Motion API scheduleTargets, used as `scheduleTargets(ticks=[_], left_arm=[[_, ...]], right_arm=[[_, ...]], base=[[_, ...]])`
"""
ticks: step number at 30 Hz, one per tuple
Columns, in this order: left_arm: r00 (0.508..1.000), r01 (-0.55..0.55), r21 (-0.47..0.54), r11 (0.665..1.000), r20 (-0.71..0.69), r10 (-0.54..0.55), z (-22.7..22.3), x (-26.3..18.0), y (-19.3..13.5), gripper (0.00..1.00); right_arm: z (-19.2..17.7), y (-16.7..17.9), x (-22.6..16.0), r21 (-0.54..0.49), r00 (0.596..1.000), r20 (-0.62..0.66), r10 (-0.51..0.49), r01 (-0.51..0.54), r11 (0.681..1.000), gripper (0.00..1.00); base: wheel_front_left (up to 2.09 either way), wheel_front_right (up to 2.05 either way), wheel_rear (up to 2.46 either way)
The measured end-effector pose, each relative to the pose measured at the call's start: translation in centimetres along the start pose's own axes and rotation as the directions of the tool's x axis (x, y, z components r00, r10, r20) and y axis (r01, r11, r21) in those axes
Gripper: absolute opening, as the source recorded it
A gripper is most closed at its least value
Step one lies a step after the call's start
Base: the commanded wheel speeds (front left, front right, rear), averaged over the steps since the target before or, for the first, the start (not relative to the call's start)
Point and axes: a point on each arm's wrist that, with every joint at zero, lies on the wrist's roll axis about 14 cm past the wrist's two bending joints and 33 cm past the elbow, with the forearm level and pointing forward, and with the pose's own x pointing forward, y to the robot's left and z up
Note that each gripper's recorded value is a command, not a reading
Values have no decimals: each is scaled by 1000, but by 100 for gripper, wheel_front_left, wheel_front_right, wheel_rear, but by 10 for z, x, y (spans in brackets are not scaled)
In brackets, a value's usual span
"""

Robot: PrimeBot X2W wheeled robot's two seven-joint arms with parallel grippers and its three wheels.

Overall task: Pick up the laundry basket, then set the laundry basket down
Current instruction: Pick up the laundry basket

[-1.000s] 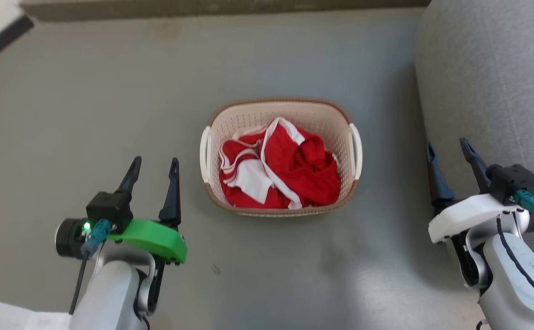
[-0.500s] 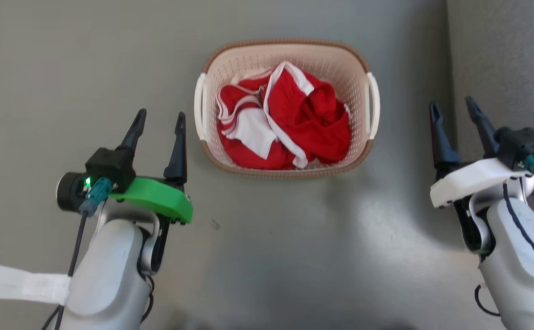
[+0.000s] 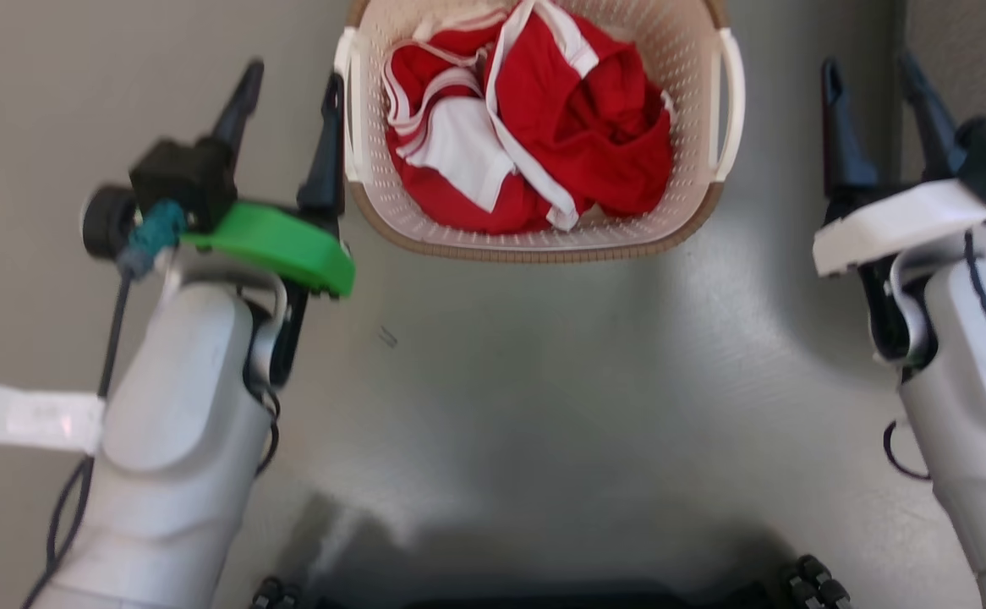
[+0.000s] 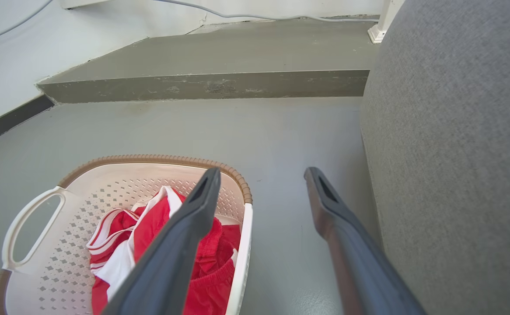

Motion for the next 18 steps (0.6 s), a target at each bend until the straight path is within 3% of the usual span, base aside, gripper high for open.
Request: scheduleTargets(ticks=[18], left_arm=[[980,-16,-16,1000,-199,13,-67,42,31,100]], right_arm=[[-68,16,38,42,986,-152,64,-58,997,100]], base=[[0,0,0]])
